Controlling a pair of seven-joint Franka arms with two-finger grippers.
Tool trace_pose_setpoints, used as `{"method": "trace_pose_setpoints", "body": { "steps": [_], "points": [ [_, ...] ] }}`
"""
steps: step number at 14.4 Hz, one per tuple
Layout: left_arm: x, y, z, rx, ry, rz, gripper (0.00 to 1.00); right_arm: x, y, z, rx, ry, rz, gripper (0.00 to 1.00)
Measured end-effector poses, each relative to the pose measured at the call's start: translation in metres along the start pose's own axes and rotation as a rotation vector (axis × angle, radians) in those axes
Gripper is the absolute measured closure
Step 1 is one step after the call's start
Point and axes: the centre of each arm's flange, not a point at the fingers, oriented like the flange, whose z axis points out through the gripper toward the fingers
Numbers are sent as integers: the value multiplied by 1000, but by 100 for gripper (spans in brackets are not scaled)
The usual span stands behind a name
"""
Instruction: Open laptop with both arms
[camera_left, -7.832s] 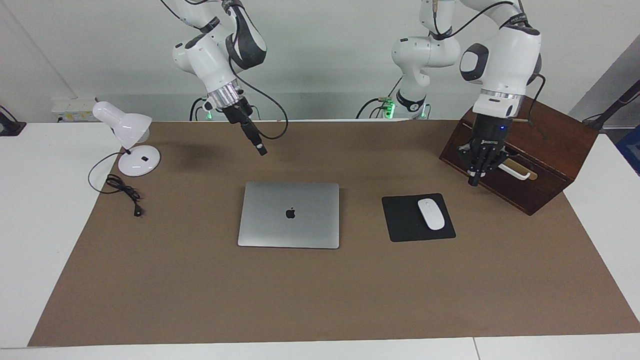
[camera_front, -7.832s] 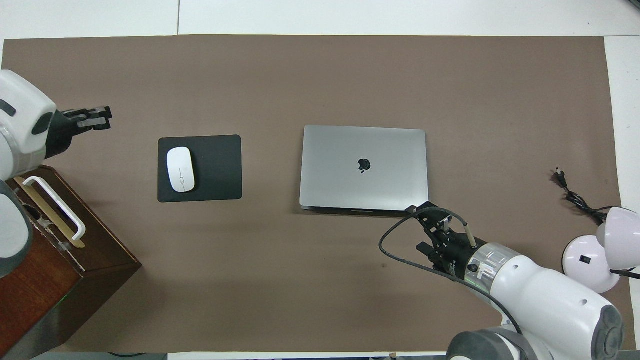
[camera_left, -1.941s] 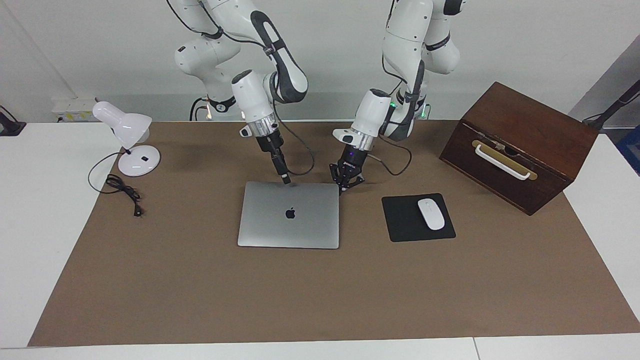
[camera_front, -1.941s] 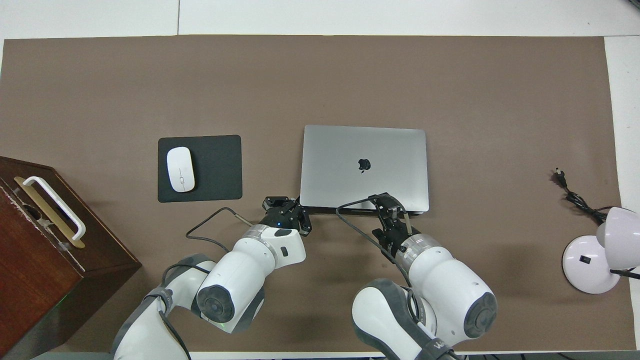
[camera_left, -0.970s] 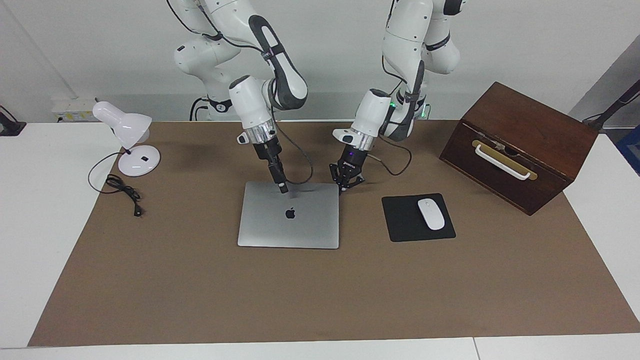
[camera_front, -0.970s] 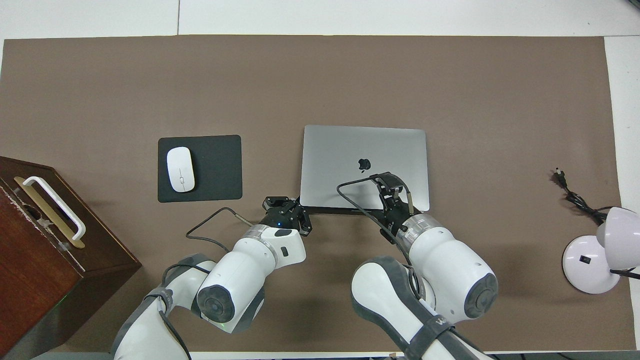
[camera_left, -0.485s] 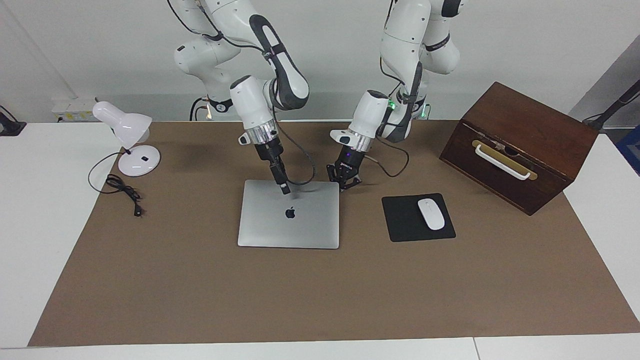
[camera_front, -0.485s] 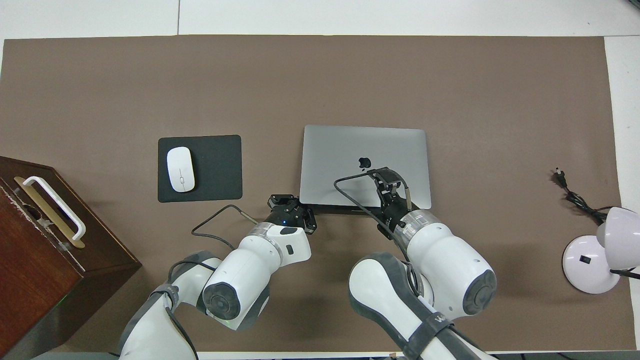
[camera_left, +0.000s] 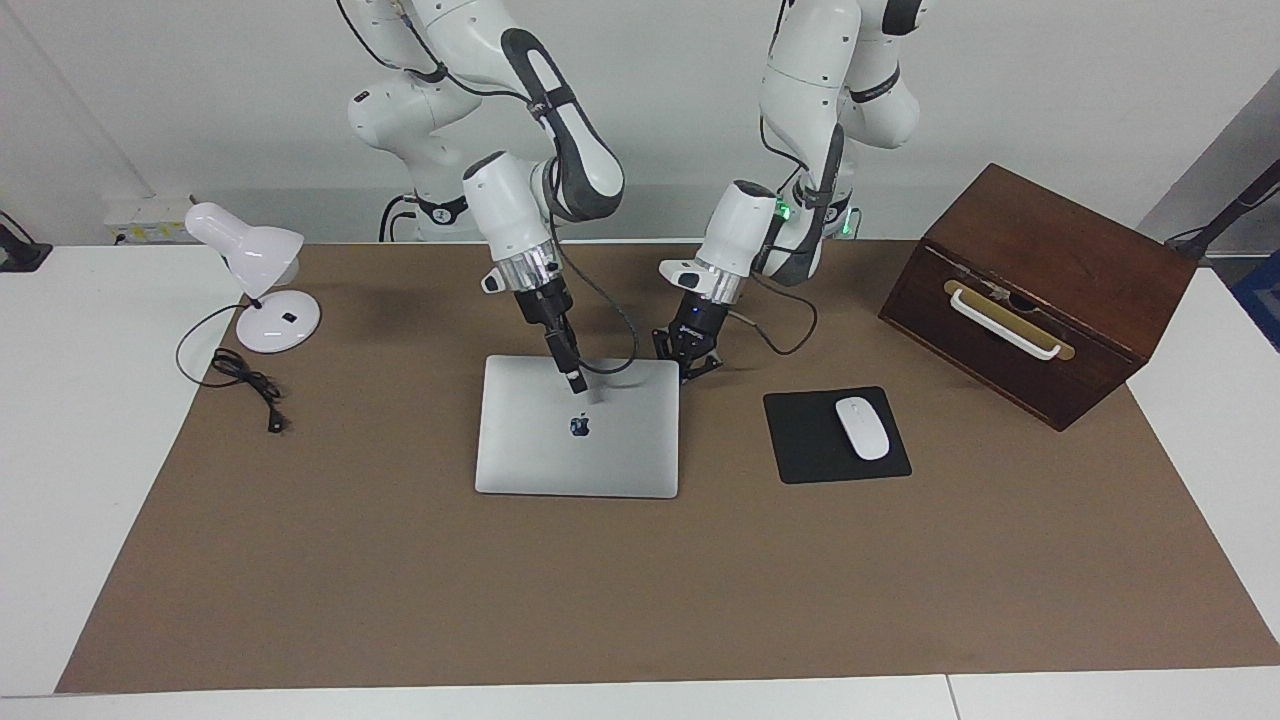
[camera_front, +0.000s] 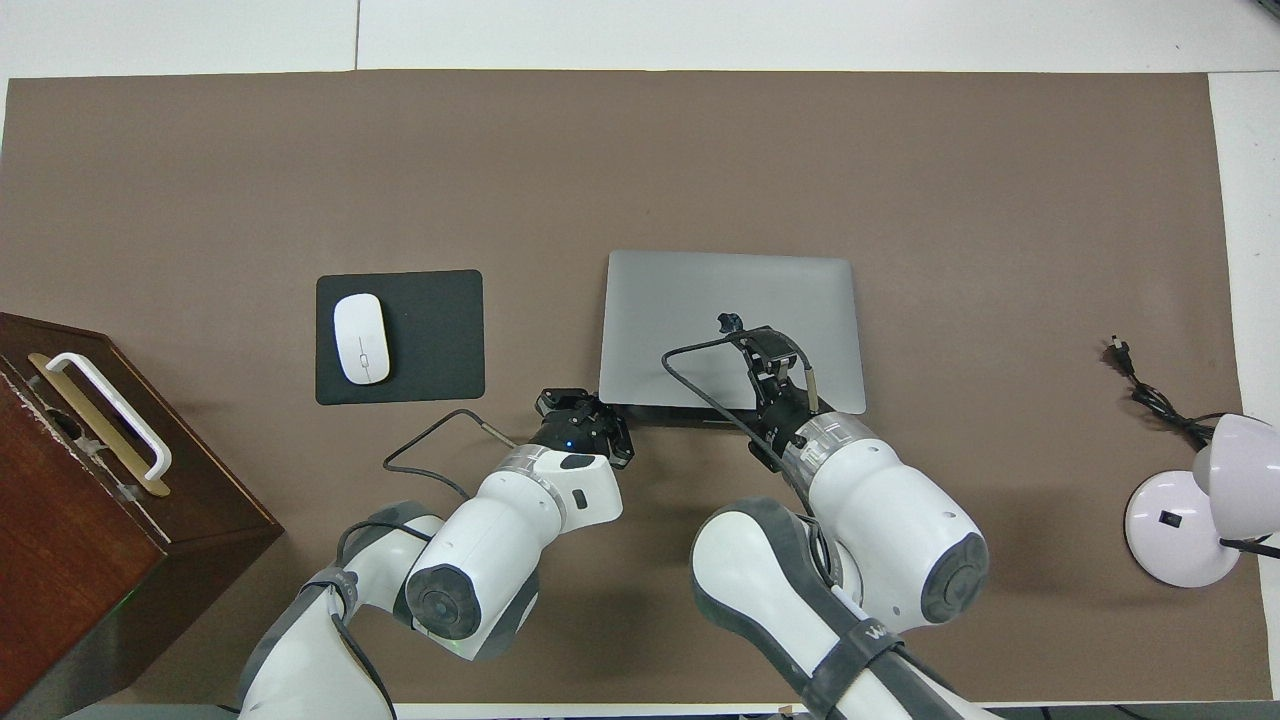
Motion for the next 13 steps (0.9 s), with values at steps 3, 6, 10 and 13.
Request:
{"method": "trace_pose_setpoints", "body": {
  "steps": [3, 6, 10, 13],
  "points": [
    [0, 0, 0, 0, 0, 0, 99, 1, -17, 2, 28, -2, -7, 0],
    [0, 0, 0, 0, 0, 0, 99, -1, -26, 3, 44, -5, -23, 0],
    [0, 0, 0, 0, 0, 0, 99, -4, -42, 2, 74, -12, -51, 0],
    [0, 0, 0, 0, 0, 0, 99, -5, -62, 0, 112, -18, -46, 0]
  ]
}}
